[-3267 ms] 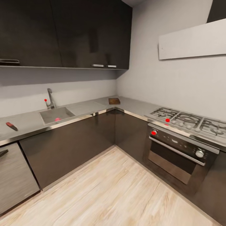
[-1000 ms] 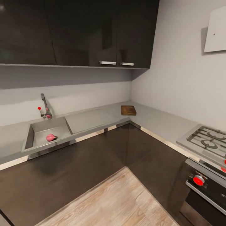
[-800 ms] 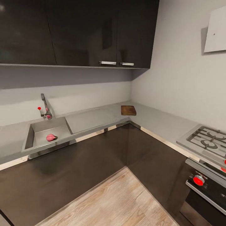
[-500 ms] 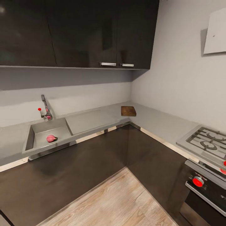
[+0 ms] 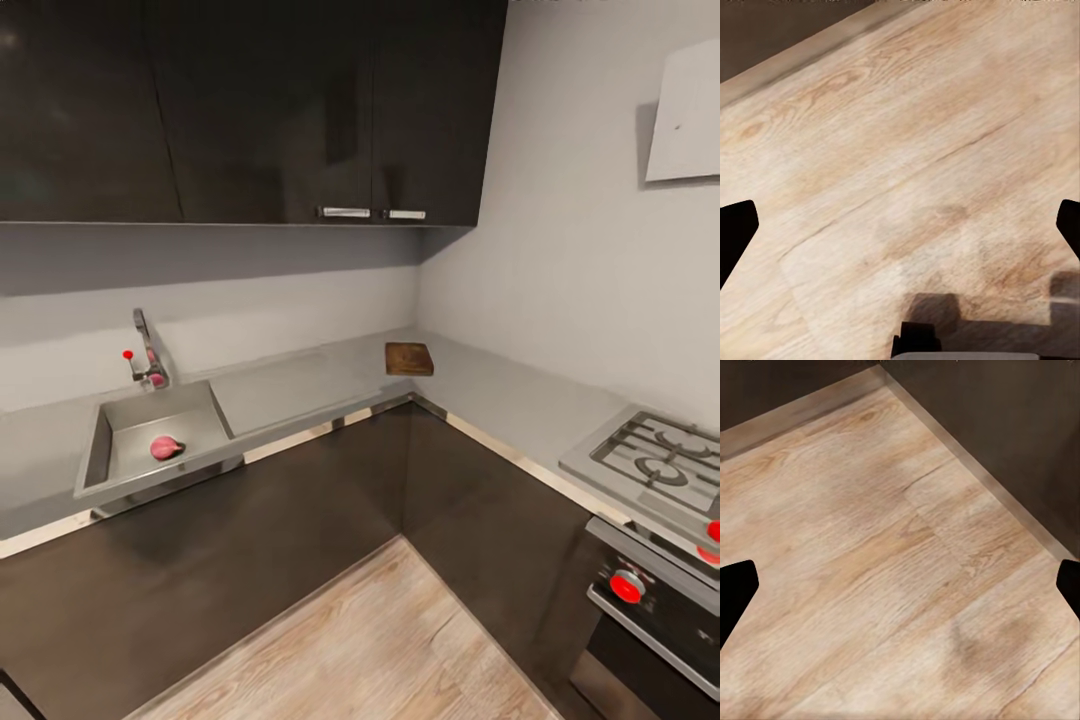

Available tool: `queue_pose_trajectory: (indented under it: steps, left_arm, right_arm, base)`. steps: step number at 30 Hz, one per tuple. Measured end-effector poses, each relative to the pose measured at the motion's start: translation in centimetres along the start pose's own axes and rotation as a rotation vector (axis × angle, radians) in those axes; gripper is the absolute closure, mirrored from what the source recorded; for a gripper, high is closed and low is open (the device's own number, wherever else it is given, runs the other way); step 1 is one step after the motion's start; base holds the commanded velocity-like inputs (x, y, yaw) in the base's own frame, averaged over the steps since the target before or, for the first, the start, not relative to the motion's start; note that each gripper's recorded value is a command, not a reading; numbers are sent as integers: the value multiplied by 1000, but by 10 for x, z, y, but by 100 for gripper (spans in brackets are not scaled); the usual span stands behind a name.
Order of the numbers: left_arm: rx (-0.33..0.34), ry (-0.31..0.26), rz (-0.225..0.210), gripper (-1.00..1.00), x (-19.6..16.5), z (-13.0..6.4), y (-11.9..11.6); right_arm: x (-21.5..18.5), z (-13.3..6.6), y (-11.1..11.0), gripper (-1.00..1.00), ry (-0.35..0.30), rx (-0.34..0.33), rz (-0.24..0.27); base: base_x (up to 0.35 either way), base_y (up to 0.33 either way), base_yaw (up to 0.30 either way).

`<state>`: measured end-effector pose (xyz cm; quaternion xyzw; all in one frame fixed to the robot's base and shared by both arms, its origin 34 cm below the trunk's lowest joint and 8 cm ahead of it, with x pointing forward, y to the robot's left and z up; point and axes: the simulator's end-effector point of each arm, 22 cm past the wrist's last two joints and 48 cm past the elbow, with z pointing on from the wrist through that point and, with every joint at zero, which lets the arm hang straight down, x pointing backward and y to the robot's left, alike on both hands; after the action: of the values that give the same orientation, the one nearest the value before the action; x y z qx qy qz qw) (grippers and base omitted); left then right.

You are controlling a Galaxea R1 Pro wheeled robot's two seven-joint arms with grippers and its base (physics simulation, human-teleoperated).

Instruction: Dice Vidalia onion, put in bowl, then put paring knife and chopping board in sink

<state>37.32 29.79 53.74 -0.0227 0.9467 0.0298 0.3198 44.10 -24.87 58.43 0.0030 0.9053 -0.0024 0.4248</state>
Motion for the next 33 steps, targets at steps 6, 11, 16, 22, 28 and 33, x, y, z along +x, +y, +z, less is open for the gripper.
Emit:
queue_pose_trajectory:
  steps: [6, 11, 16, 22, 28, 33]
  left_arm:
    - [0, 0, 0, -100, -6, -7, 0]
    - [0, -1, -1, -100, -10, -14, 1]
    - [-2, -2, -3, -100, -15, -20, 2]
    - [-1, -1, -2, -100, -19, -27, 2]
    - [-2, -1, -4, -100, -24, -34, 3]
    - [-3, -2, -5, -100, -28, -40, 3]
  right_arm:
    - [-7, -6, 0, -100, -1, 0, 0]
    - [-13, -11, 0, -100, 0, 0, 0]
    - [-19, -16, 0, -100, -2, 0, 0]
    - [-25, -22, 0, -100, -2, 0, -1]
    - [-31, -28, -1, -100, -2, 1, -1]
    - [-36, -33, 0, -100, -2, 0, -1]
  base:
    - [0, 0, 0]
    - [0, 0, 0]
    - [0, 0, 0]
    - [0, 0, 0]
    - [0, 0, 0]
    - [0, 0, 0]
